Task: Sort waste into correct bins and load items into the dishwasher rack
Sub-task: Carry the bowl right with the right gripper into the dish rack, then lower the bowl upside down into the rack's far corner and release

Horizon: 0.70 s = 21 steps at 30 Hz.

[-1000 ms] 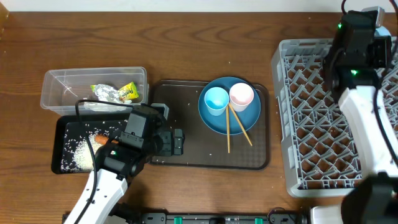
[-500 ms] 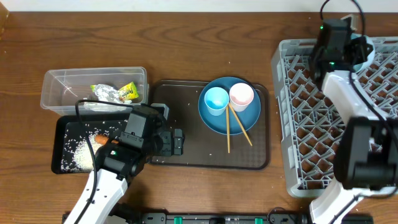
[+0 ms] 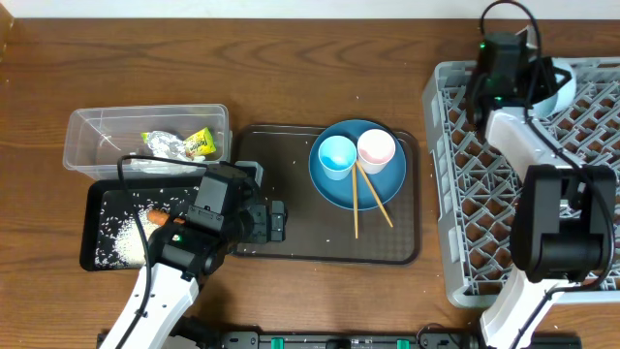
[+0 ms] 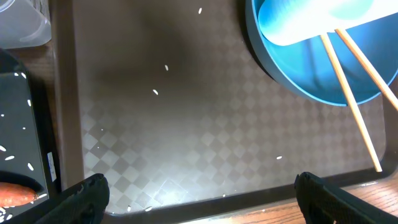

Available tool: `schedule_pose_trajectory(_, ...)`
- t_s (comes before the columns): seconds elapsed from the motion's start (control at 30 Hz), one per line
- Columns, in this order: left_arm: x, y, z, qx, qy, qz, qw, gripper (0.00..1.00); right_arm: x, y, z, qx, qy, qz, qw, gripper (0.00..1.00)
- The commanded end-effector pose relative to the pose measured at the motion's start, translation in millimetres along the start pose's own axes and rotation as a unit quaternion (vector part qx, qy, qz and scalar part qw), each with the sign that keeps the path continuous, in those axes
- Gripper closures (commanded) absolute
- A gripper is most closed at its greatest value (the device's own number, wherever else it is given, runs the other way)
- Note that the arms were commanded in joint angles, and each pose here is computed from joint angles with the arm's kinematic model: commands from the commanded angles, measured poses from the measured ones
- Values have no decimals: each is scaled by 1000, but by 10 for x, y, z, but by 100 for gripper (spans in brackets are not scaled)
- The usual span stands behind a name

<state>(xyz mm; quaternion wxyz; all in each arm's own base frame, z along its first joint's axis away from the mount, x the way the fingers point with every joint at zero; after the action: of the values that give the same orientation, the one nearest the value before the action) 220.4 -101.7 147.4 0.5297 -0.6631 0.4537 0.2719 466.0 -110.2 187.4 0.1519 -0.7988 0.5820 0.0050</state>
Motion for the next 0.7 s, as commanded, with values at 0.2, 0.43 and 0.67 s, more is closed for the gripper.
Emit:
schedule_pose_trajectory(0.2, -21, -25, -1, 2, -1, -6, 1000, 2, -352, -38, 335, -95, -13, -14, 995, 62)
schedule_pose_trajectory(0.43, -21, -25, -1, 1, -1, -6, 1000, 2, -600, -134, 394, -102, -12, -38, 994, 47)
schedule_pose_trajectory(0.67, -21, -25, -1, 1, -1, -6, 1000, 2, -913, -234, 474, -114, -18, -73, 991, 27)
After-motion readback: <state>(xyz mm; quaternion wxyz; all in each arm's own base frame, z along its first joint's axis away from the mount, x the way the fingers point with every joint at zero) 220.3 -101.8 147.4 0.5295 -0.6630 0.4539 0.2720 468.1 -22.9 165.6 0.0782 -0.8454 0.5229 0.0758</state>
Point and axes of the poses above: each gripper's point midway between its finger pads, its own x axis out along the fingers, its own z axis along the line the jaws close on, y = z × x, the point moved 4 cm from there along -x, back along the fingers, and after that the axes turned 1 degree about -x, right-handed, at the moved point
